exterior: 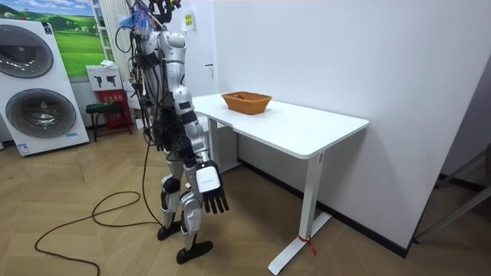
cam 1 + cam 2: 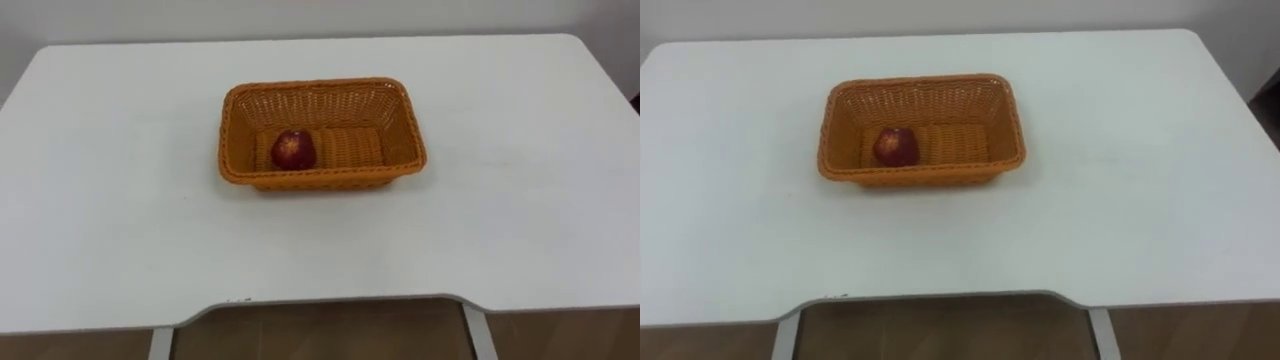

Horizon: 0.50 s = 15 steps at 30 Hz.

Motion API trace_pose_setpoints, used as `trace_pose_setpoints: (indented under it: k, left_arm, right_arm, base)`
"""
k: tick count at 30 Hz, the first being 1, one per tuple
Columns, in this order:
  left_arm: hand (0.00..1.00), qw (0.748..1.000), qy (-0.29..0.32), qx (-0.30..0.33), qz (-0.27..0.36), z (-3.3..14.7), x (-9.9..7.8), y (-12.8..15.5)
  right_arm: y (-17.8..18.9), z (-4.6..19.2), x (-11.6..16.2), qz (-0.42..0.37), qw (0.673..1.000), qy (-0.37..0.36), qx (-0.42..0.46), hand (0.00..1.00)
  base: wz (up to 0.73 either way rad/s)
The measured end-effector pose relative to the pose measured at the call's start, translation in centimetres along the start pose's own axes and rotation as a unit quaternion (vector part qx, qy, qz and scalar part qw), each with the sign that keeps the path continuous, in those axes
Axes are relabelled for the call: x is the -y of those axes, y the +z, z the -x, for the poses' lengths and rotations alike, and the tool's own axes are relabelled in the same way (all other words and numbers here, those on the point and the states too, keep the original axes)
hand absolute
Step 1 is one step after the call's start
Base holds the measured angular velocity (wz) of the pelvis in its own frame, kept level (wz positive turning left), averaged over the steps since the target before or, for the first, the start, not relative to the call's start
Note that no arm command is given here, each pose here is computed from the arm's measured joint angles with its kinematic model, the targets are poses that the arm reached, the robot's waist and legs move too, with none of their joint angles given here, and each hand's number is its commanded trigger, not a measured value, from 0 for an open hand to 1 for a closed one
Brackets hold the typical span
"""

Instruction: Pick and place apple

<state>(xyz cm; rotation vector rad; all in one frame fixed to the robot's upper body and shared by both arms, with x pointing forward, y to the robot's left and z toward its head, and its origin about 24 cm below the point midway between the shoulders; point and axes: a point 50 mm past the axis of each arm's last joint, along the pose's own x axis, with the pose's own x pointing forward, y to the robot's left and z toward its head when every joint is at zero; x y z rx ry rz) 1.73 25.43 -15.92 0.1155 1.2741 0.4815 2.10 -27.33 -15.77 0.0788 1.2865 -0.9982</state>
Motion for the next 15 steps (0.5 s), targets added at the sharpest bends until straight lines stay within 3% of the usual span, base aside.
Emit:
trace_pose_setpoints:
  k: [10,15]
  left_arm:
    - [0.00,1.000,-0.007,0.000,-0.015,0.0,0.7,0.2]
    - [0.00,1.000,-0.013,-0.014,-0.014,0.1,1.2,-0.2]
  right_arm:
    - [-1.4,0.3,-1.2,0.139,0.985,0.099,0.002,0.00]
    - [-1.7,0.5,-1.6,0.163,0.979,0.126,-0.005,0.00]
  base:
    - [0.01]
    - [0.01]
